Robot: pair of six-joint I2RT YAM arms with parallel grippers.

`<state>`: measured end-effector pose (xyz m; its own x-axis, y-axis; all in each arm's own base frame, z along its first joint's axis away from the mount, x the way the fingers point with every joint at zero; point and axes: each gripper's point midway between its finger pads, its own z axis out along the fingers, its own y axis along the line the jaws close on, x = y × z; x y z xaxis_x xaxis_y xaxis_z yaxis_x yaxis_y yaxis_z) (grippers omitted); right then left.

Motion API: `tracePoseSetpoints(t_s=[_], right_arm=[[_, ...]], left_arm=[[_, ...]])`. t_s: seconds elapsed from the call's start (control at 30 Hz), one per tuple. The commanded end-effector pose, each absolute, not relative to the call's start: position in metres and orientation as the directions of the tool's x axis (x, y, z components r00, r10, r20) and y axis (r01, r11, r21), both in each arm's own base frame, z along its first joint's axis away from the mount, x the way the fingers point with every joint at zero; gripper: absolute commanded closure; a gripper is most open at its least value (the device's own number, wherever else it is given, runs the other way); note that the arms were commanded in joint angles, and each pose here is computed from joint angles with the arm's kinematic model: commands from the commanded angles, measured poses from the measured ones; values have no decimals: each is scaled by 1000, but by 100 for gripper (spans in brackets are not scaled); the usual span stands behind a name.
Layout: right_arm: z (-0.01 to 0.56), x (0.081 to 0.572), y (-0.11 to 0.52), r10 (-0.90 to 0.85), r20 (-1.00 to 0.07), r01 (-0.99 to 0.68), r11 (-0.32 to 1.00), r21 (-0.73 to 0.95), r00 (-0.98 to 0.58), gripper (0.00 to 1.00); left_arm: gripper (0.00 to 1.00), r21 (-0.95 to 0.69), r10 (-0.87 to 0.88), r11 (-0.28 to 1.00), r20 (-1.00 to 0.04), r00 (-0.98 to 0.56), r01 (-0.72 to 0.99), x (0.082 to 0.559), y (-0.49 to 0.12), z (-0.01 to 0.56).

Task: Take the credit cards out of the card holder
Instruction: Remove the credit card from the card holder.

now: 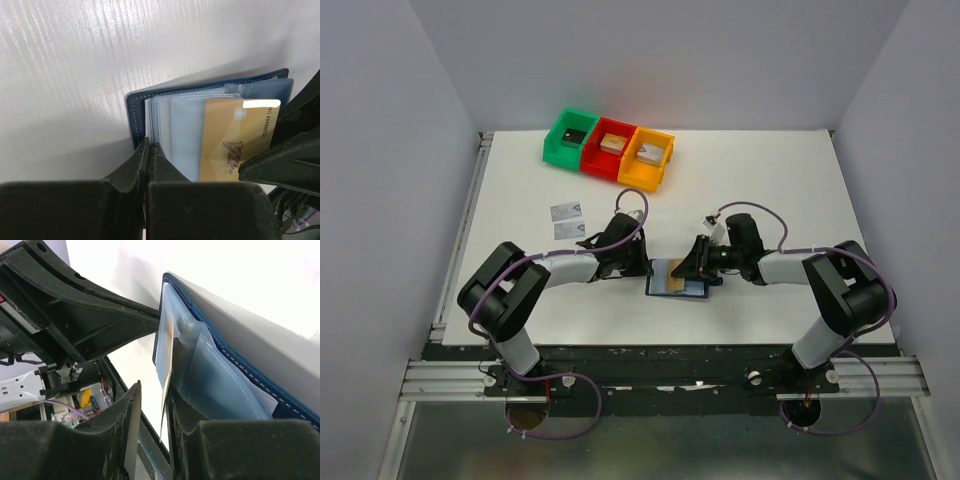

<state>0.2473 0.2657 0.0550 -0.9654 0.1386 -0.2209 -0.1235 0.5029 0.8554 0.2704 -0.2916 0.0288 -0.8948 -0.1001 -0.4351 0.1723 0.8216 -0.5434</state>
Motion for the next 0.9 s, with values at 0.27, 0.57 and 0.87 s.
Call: tracePoseSetpoints(t_s=[0.27, 0.57, 0.87], right_arm=[[56, 250, 253, 170, -249, -127, 522, 844, -953, 73], [51, 250, 246, 193, -239, -101, 538, 837, -952, 83], [56, 255, 215, 282, -276, -34, 640, 768, -919, 100]], left_arm=[[100, -475, -86, 870, -404, -911, 129, 259, -272, 7], [100, -478, -92, 869, -407, -909, 126, 259, -271, 7], [100, -487, -86, 860, -434, -897, 152, 259, -270, 17]])
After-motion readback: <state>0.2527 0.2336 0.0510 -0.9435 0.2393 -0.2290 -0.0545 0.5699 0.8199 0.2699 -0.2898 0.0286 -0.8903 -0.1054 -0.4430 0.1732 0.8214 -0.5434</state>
